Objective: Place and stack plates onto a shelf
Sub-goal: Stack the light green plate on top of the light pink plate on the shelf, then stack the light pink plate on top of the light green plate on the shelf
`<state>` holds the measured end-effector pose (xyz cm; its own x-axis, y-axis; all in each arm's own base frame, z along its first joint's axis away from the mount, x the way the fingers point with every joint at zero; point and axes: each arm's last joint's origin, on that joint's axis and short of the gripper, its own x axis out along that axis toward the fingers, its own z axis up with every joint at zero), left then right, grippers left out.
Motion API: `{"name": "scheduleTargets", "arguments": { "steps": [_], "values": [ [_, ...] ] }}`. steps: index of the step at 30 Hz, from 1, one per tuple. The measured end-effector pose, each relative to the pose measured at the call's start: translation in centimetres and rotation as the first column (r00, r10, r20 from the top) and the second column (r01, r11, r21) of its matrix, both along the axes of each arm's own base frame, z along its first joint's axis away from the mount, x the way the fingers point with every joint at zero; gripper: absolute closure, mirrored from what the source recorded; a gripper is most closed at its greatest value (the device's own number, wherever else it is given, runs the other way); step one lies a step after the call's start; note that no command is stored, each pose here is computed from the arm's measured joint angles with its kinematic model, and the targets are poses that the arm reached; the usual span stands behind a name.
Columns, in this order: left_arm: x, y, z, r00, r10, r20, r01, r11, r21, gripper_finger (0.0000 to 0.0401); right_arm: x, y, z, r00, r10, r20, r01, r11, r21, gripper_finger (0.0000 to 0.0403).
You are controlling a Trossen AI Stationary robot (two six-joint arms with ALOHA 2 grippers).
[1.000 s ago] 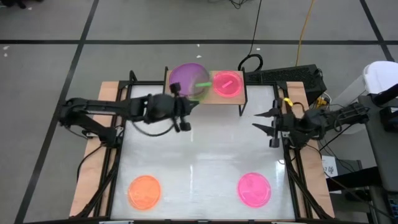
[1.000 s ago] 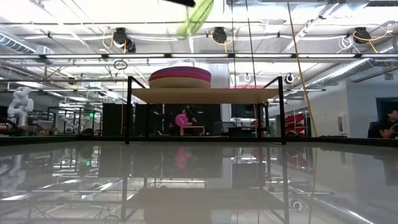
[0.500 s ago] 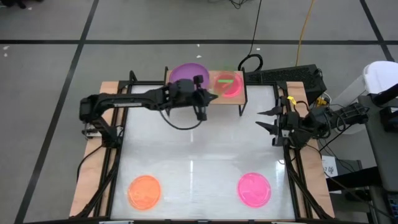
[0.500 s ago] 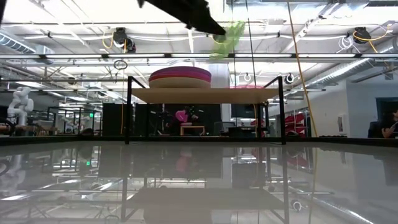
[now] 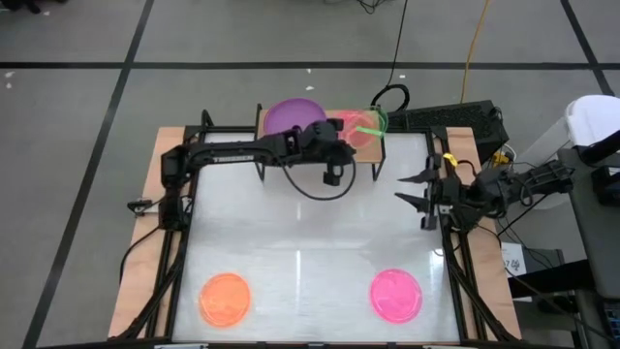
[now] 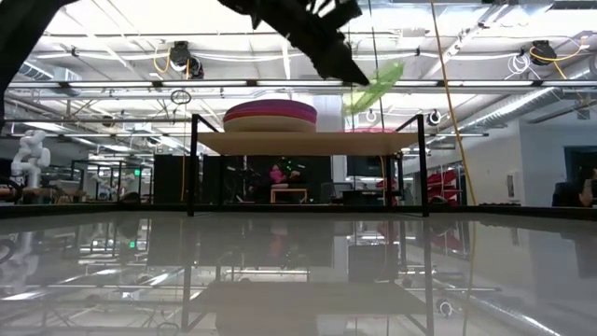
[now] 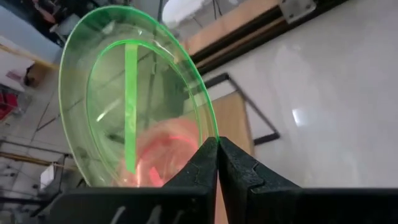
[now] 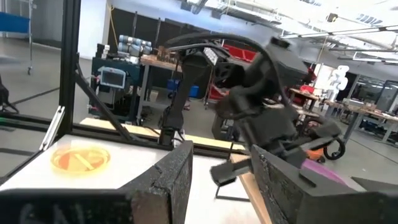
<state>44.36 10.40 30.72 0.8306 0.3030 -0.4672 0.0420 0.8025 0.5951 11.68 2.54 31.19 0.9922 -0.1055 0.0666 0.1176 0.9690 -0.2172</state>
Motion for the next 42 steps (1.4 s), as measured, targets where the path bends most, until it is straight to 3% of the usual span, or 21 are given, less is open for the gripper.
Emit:
{"name": "scheduleTargets", "arguments": {
  "steps": [9,22,26,33,38,42],
  "values": [
    [-0.4,2.5,-1.5,0.991,0.107,-0.075,-0.107,0.994,-0.004,0.0379,0.2,0.1,-0.9,1.0,-0.003,-0.009,0.003,1.0,-0.016,0.0257],
    [-0.7,1.5,0.0,0.984,0.175,-0.023,-0.174,0.984,0.042,0.027,0.2,0.1,-0.7,1.0,-0.007,0.002,0.007,1.0,-0.026,0.0257],
    [-2.4,-0.7,3.9,0.98,0.183,0.076,-0.184,0.983,0.007,0.0268,0.2,0.1,-0.9,1.0,-0.004,-0.013,0.004,1.0,-0.006,0.0257],
    [-7.9,-7.4,11.0,0.977,0.07,0.204,-0.051,0.994,-0.096,0.0269,0.3,0.2,-1.6,0.996,0.009,-0.085,-0.009,1.0,0.001,0.0257],
    [-11.8,-11.9,12.1,0.966,0.011,0.258,0.022,0.992,-0.125,0.0287,0.7,0.5,-1.3,0.979,0.064,-0.194,-0.057,0.997,0.043,0.0257],
    [-14.3,-14.4,10.4,0.946,0.033,0.323,0.02,0.987,-0.159,0.0296,1.7,1.2,-1.2,0.942,0.186,-0.278,-0.164,0.981,0.101,0.0257]
  ]
}}
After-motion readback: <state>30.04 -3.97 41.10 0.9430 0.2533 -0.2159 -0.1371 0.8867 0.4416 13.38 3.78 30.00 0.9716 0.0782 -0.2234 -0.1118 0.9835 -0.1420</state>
